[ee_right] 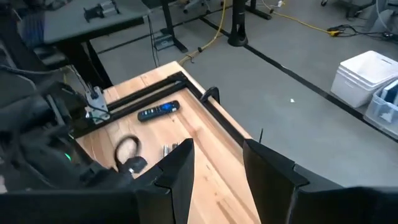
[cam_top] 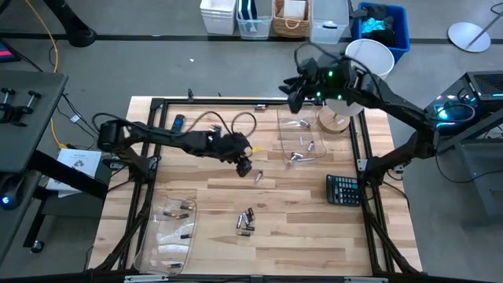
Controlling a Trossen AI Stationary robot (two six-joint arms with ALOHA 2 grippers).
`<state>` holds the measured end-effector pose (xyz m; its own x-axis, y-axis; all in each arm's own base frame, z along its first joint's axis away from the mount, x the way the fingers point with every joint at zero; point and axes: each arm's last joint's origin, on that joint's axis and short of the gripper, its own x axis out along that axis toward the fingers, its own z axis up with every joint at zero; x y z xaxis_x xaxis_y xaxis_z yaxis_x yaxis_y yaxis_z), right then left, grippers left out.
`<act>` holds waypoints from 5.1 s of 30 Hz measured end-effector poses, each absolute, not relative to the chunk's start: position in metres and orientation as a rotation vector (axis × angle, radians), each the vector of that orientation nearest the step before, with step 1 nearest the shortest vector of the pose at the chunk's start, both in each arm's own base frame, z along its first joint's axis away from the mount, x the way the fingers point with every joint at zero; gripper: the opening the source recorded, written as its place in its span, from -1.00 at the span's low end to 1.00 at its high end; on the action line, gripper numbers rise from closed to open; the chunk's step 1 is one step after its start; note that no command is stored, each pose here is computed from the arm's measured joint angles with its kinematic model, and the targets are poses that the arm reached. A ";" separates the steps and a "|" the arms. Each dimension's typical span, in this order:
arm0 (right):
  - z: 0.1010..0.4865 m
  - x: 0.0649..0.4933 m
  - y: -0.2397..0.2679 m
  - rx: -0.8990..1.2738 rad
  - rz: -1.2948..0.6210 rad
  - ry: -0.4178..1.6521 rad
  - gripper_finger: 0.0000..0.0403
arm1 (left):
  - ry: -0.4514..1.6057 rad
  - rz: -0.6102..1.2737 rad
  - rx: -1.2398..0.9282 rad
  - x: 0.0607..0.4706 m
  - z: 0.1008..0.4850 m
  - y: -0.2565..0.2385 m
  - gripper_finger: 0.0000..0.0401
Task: Sort batteries
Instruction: Put the silver battery into the right transparent bin
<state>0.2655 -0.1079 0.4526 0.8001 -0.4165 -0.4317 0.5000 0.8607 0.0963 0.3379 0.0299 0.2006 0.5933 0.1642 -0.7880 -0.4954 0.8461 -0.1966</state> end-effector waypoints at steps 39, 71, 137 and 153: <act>0.463 0.248 -0.054 0.181 -0.714 0.392 -0.34 | 0.997 0.609 -0.511 0.419 0.167 -0.034 0.06; 0.459 0.247 -0.052 0.119 -0.658 0.465 -0.34 | 1.350 0.812 -0.557 0.235 0.138 0.055 0.03; 0.460 0.231 -0.109 0.268 -0.954 0.373 -0.34 | 0.921 1.103 -0.919 0.436 0.134 0.128 -0.17; 0.461 0.228 -0.119 0.241 -0.920 0.386 -0.34 | 0.882 1.034 -0.693 0.426 0.200 0.091 -0.19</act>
<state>0.2279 -0.1189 0.4613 0.5444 -0.7240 -0.4235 0.8093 0.5861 0.0385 0.4260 0.0909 0.2000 0.2426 0.4263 -0.8715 -0.9278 0.3644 -0.0800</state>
